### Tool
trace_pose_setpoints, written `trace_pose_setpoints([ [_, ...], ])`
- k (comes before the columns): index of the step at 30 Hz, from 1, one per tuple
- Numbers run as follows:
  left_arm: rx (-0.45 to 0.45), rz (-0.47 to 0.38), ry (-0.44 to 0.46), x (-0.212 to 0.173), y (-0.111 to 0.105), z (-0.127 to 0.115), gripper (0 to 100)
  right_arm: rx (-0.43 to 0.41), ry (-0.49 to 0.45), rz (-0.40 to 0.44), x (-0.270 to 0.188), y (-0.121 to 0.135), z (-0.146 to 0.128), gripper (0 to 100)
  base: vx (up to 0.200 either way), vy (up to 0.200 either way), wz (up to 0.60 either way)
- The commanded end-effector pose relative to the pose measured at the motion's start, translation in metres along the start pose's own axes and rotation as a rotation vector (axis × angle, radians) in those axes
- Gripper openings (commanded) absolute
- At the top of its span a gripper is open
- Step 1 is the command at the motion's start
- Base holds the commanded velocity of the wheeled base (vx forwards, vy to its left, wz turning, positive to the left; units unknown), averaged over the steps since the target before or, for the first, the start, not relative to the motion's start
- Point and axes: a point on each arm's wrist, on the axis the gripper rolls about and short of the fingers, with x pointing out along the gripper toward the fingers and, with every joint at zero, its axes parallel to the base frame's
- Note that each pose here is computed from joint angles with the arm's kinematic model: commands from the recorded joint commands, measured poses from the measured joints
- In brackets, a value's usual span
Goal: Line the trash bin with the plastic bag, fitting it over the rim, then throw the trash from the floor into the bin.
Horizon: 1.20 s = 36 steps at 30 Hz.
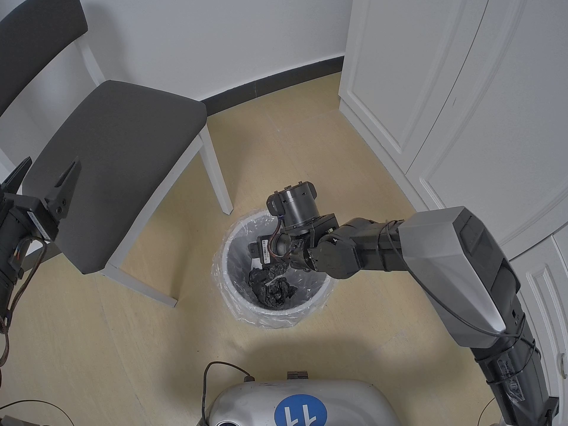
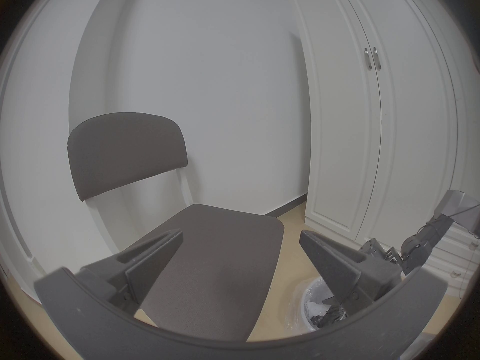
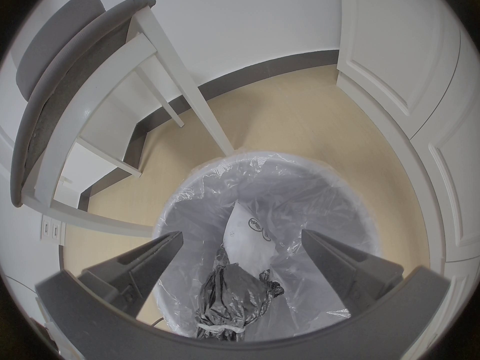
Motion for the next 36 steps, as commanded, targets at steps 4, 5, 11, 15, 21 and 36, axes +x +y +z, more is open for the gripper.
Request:
trace_pose_setpoints([
  [4, -0.001, -0.002, 0.000, -0.001, 0.000, 0.000, 100, 0.004, -0.015, 0.005, -0.005, 0.001, 0.006, 100, 0.000, 0.000, 0.00],
  [5, 0.001, -0.002, 0.002, 0.000, 0.000, 0.000, 100, 0.006, -0.022, 0.006, -0.008, 0.000, 0.009, 100, 0.000, 0.000, 0.00],
  [11, -0.004, -0.028, 0.013, -0.002, -0.004, -0.003, 100, 0.017, -0.063, 0.014, -0.025, -0.001, 0.028, 100, 0.000, 0.000, 0.00],
  [15, -0.010, -0.054, 0.021, -0.003, -0.009, -0.005, 100, 0.002, -0.066, 0.012, -0.040, -0.004, 0.036, 100, 0.000, 0.000, 0.00],
  [21, -0.009, -0.074, 0.086, 0.005, -0.014, -0.019, 100, -0.045, -0.075, -0.020, -0.109, -0.034, 0.053, 100, 0.000, 0.000, 0.00],
  [36, -0.051, -0.069, 0.202, 0.023, -0.019, -0.045, 100, 0.017, -0.418, -0.198, -0.283, -0.144, 0.077, 100, 0.000, 0.000, 0.00],
])
